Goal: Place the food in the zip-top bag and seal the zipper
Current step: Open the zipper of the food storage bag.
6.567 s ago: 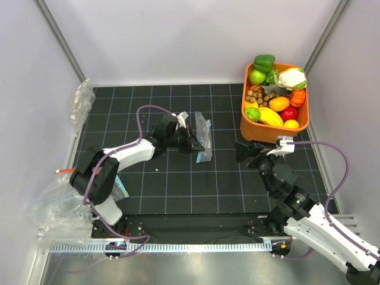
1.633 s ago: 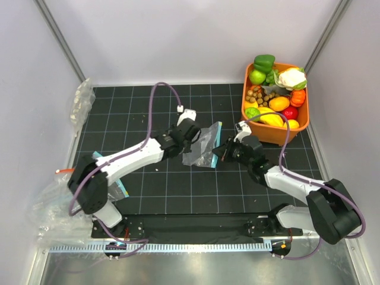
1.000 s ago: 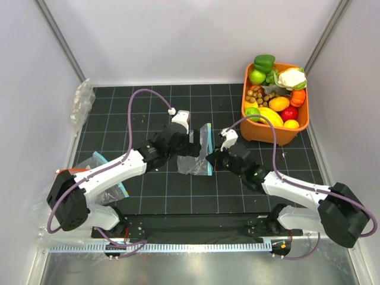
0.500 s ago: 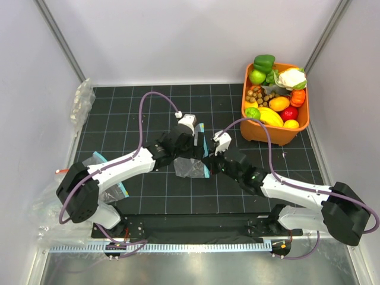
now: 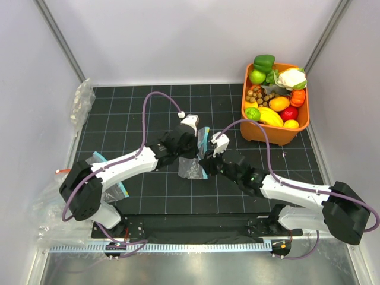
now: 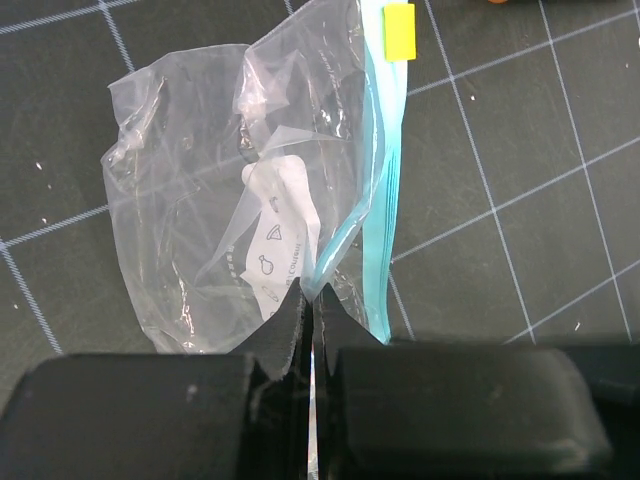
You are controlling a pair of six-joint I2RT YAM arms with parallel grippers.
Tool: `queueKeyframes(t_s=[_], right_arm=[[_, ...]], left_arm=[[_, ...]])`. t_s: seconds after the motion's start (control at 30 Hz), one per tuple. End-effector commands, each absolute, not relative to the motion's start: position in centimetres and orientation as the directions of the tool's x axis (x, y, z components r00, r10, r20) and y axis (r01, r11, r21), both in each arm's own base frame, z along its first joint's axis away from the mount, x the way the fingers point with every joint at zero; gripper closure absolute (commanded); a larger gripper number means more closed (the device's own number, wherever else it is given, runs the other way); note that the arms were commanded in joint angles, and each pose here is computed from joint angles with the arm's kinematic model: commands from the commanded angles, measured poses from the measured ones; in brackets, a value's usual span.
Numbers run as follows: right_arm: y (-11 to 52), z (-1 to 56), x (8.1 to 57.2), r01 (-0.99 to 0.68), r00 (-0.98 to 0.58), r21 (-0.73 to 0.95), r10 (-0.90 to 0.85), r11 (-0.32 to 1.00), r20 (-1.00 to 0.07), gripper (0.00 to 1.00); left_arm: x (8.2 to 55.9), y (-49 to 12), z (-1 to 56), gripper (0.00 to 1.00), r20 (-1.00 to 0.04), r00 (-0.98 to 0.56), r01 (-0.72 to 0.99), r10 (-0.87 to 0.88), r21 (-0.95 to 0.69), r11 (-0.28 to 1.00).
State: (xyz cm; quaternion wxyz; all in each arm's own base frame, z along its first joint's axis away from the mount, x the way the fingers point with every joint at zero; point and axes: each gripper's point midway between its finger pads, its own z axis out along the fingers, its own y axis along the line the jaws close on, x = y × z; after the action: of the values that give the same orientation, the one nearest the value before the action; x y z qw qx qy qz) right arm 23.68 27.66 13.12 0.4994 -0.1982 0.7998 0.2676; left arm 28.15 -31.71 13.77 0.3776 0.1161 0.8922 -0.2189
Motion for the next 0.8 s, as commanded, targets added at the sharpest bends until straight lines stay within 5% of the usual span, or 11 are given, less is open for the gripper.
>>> queueKeyframes(t_s=[0.0, 0.2, 0.77], right_arm=[[27.9, 16.7, 25.0, -0.562, -0.346, 0.238, 0.037, 0.792, -0.938, 0.61], [26.2, 18.1, 25.2, -0.504, -0.306, 0.282, 0.137, 0.816, -0.942, 0.52], [24.4, 16.4, 27.3, -0.424, -0.395, 0.349, 0.176, 0.836, -0.902, 0.56]], left_arm=[[29.2, -32.0, 15.3, 1.0, -0.755, -0.655, 0.37, 0.013, -0.307, 0.877], [29.1, -32.1, 15.3, 1.0, -0.755, -0.656, 0.376, 0.018, -0.307, 0.874], [27.8, -33.0, 17.3, 1.0, -0.765, -0.644, 0.453, 0.006, -0.375, 0.809]])
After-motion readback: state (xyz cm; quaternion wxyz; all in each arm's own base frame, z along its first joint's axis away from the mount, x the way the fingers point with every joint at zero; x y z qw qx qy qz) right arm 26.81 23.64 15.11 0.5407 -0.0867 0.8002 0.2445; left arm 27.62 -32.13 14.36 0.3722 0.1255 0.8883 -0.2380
